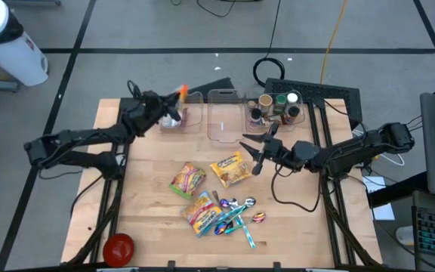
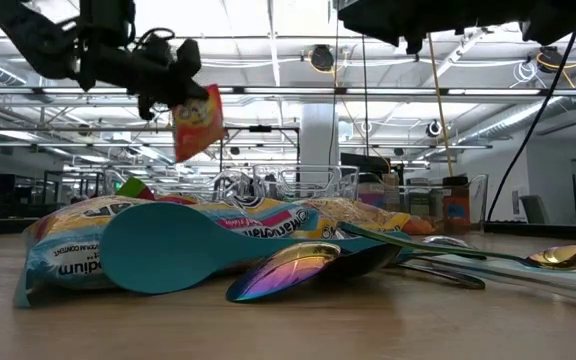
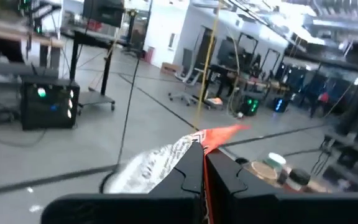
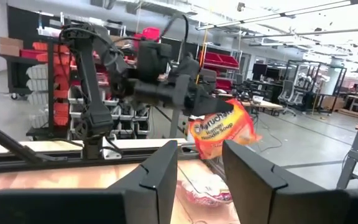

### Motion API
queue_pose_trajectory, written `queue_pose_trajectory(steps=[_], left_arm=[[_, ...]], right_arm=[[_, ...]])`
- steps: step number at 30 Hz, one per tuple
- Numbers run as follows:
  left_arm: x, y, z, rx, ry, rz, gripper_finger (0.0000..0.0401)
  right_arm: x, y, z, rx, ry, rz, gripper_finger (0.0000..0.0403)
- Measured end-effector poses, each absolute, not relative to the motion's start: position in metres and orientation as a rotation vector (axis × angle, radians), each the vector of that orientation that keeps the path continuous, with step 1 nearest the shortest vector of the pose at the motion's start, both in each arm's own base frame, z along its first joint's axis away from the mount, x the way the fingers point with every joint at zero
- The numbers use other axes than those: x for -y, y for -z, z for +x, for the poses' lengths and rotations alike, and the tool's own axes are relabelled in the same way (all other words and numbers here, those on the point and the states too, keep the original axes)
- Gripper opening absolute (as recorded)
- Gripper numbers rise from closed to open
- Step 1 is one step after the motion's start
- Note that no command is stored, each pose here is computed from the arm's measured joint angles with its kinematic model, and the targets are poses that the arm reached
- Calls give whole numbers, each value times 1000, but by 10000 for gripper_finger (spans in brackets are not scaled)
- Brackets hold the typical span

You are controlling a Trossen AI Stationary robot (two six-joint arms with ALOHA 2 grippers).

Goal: Pick & Place Food Item
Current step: Put the orange noodle pack into the left transparent bin

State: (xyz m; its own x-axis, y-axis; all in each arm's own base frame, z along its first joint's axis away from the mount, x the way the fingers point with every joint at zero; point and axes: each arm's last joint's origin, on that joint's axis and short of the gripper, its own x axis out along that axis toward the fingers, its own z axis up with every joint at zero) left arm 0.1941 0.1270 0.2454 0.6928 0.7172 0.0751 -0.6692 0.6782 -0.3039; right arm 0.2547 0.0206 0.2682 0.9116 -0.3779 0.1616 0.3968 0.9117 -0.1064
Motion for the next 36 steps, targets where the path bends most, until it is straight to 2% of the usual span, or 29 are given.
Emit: queue_pose_trajectory(steps=[6, 18, 24, 31, 36], left_arm=[[-152, -220, 194, 128, -847, -389, 3], [-164, -186, 208, 87, -871, -521, 3], [-168, -177, 213, 128, -866, -578, 17], [-167, -170, 218, 113, -861, -610, 4], [-163, -171, 222, 120, -849, -602, 22]], right_arm=[[-20, -269, 254, 148, 402, -136, 117], [-20, -269, 254, 146, 402, -137, 115], [-20, -269, 255, 146, 402, -136, 115], [-20, -269, 254, 148, 402, -135, 116], [-20, -269, 254, 150, 403, -135, 114]])
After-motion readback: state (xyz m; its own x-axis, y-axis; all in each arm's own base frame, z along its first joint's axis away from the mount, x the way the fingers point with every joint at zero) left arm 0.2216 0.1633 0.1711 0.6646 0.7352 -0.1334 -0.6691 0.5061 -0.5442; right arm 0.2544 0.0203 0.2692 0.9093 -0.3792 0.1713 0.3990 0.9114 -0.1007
